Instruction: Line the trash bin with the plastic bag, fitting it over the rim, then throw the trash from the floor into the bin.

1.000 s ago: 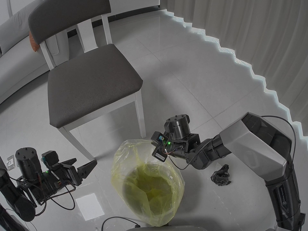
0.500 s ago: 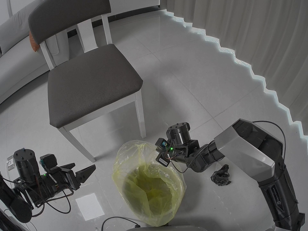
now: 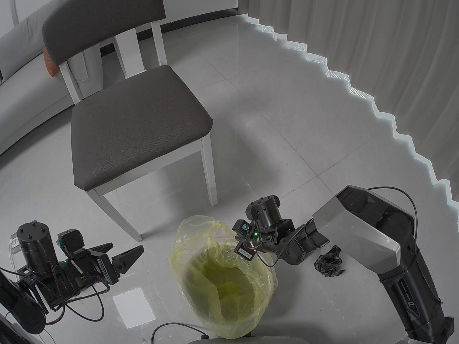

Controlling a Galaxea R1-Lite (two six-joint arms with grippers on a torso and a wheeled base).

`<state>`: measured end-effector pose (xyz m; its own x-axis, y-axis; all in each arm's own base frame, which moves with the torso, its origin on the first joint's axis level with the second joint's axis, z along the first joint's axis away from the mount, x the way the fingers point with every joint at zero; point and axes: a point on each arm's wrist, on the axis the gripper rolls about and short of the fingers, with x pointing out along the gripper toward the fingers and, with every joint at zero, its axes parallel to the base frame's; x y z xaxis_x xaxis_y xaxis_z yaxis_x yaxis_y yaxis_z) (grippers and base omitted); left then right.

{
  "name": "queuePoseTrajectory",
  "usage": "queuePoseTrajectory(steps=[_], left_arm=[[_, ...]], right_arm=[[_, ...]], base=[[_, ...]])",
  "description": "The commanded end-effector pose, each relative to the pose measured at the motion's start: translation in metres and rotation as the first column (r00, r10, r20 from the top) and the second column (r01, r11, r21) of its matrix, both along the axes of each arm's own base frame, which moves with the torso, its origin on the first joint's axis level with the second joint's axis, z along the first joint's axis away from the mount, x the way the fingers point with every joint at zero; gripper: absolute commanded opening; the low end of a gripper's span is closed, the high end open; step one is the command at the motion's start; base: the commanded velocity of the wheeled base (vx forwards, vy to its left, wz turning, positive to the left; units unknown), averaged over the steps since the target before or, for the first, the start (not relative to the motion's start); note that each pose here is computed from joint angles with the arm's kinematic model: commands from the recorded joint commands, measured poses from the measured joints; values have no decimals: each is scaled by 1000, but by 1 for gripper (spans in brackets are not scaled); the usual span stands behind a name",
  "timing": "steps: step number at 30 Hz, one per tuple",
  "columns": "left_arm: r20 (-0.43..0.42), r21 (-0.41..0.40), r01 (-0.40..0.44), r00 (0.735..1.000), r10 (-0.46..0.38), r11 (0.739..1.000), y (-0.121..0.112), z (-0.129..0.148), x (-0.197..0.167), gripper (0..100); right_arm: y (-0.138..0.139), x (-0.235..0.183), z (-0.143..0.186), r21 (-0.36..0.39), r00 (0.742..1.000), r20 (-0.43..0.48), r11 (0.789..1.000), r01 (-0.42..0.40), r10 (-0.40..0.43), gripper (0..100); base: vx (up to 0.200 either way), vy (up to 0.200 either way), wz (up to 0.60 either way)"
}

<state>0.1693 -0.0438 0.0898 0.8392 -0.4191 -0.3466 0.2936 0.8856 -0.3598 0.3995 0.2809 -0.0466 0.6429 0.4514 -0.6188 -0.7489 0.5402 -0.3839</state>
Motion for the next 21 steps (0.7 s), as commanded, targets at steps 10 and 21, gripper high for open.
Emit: queuePoseTrajectory(steps=[10,21], left_arm=[[-36,12,30,999,-30,999,-9,-8,10,100],[-24,49,0,1000,1,999,-29,-27,90,100]], right_arm=[[-4,-2,14,12,1000,8,1000,10,-11,100],[-29,-14,51,21,999,15,999,41,-41,100]], base=[[0,0,0],[0,0,0]])
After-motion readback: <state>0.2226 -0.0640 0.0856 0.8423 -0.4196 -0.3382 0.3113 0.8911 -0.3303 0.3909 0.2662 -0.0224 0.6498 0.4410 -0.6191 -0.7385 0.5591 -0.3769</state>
